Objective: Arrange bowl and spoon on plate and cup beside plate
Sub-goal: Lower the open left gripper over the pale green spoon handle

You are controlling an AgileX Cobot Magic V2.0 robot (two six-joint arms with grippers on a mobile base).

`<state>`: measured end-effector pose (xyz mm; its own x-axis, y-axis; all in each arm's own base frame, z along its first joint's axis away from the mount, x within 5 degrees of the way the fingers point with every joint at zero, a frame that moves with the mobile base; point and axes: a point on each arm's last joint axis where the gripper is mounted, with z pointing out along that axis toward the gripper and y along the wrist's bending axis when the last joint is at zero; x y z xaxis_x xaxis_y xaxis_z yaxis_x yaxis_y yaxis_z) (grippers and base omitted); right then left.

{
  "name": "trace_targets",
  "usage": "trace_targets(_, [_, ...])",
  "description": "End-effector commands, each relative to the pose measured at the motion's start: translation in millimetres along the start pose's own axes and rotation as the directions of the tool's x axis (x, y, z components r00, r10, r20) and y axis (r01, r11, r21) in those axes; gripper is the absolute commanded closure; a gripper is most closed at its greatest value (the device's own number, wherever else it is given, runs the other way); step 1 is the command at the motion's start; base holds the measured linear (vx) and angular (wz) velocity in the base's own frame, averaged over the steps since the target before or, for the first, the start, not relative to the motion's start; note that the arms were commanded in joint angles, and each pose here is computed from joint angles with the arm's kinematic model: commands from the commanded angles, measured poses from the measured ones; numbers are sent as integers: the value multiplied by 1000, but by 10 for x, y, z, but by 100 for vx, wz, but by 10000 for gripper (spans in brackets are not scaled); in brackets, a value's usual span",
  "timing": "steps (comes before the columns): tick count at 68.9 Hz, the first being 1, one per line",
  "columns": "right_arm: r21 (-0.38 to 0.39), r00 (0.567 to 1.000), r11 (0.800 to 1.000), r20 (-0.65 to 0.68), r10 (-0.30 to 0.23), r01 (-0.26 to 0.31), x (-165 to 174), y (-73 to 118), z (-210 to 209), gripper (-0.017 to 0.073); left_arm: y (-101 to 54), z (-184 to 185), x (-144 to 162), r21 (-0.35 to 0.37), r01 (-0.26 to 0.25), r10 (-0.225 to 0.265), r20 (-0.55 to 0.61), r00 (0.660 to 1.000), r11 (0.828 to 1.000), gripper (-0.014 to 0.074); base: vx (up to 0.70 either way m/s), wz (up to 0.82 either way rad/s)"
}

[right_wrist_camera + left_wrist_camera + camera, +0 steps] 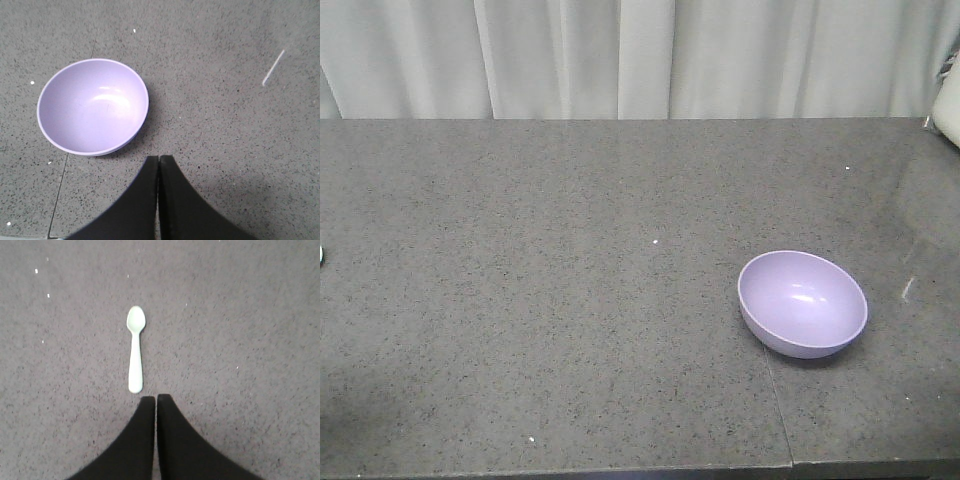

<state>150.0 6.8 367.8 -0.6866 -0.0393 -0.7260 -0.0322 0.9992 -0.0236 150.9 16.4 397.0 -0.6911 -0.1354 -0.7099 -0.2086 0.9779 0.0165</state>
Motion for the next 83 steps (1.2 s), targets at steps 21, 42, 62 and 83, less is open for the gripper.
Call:
trace_targets(21, [-1, 998, 1000, 56, -11, 11, -162, 3, -5, 565, -34, 82, -117, -1, 4, -4, -15, 1000, 1000, 600, 0, 0])
trace_targets(42, [-1, 999, 1000, 46, -13, 13, -152, 3, -4, 326, -30, 82, -117, -5, 2, -2, -15, 1000, 1000, 475, 0, 0])
trace_targets(62, [2, 999, 1000, 44, -15, 15, -151, 1, -4, -20, -3, 81, -120, -35, -12, 12, -12, 1000, 999, 48, 0, 0])
trace_targets(83, [2, 999, 1000, 52, -15, 15, -158, 1, -4, -34, -8, 287, -249, -81, -41, 35, -76, 997, 996, -9, 0, 0])
